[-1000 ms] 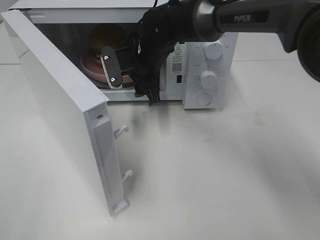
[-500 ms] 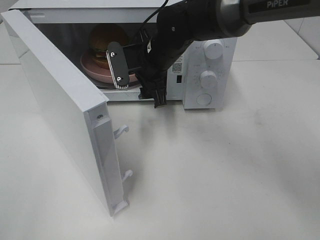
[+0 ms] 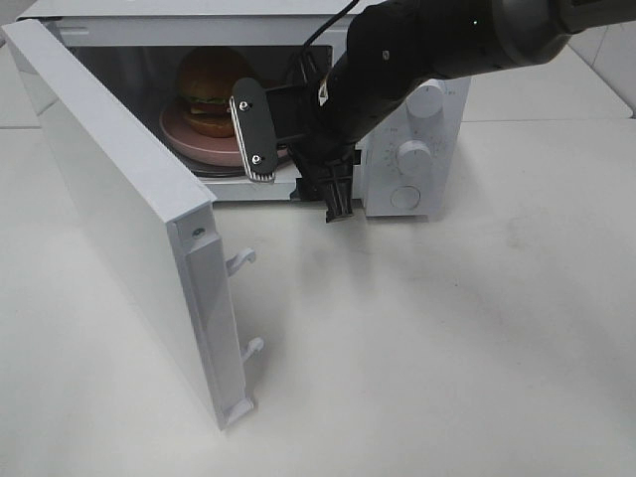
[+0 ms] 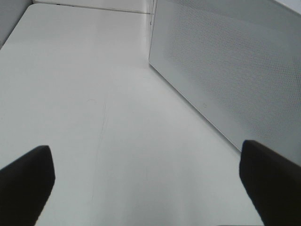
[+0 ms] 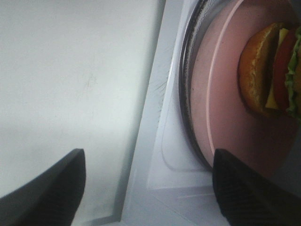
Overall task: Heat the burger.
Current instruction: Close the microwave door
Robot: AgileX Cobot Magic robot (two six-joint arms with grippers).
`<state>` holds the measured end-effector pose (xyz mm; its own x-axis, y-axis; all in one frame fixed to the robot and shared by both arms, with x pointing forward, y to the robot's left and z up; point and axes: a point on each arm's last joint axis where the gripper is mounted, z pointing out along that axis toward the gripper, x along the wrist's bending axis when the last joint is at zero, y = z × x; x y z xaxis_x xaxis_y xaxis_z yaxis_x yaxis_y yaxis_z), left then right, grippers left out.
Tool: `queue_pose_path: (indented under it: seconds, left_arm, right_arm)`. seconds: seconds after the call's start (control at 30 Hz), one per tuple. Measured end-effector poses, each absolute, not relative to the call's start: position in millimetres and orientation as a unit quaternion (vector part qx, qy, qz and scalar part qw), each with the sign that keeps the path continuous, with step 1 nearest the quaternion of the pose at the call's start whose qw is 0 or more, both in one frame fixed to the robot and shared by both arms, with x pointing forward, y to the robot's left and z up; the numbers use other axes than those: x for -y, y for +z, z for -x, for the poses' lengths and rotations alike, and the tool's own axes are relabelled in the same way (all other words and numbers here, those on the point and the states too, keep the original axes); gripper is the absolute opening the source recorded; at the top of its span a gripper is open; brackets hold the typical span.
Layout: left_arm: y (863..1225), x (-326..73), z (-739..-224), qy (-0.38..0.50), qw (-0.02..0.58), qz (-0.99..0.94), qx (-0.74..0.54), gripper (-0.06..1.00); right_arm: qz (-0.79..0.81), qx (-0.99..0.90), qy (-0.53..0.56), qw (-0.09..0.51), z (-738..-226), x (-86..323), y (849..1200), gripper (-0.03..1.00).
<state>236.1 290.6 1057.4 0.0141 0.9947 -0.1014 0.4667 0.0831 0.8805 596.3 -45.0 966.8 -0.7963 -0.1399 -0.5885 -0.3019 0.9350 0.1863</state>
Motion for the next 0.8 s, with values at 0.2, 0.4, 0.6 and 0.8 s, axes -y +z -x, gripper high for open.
queue_pose_path:
  seconds: [0.2, 0.4, 0.6, 0.8]
  left_arm:
    - [1057, -291, -236, 0.332, 0.398, -0.590, -0.619, 0.99]
    - [1057, -291, -236, 0.332, 0.398, -0.590, -0.619, 0.99]
    - [1057, -291, -236, 0.332, 0.398, -0.590, -0.619, 0.99]
    - [1057, -291, -236, 0.332, 0.398, -0.590, -0.619, 0.99]
  right_arm:
    - [0.118, -0.940, 0.133, 0.290, -580, 57, 971, 0.73]
    - [0.119, -0.939, 0.137, 0.293, -561, 70, 976, 0.73]
    - [0.119, -0.939, 0.136, 0.291, -549, 79, 978, 0.73]
    - [0.115, -0.940, 0.137, 0.290, -529, 93, 985, 0.73]
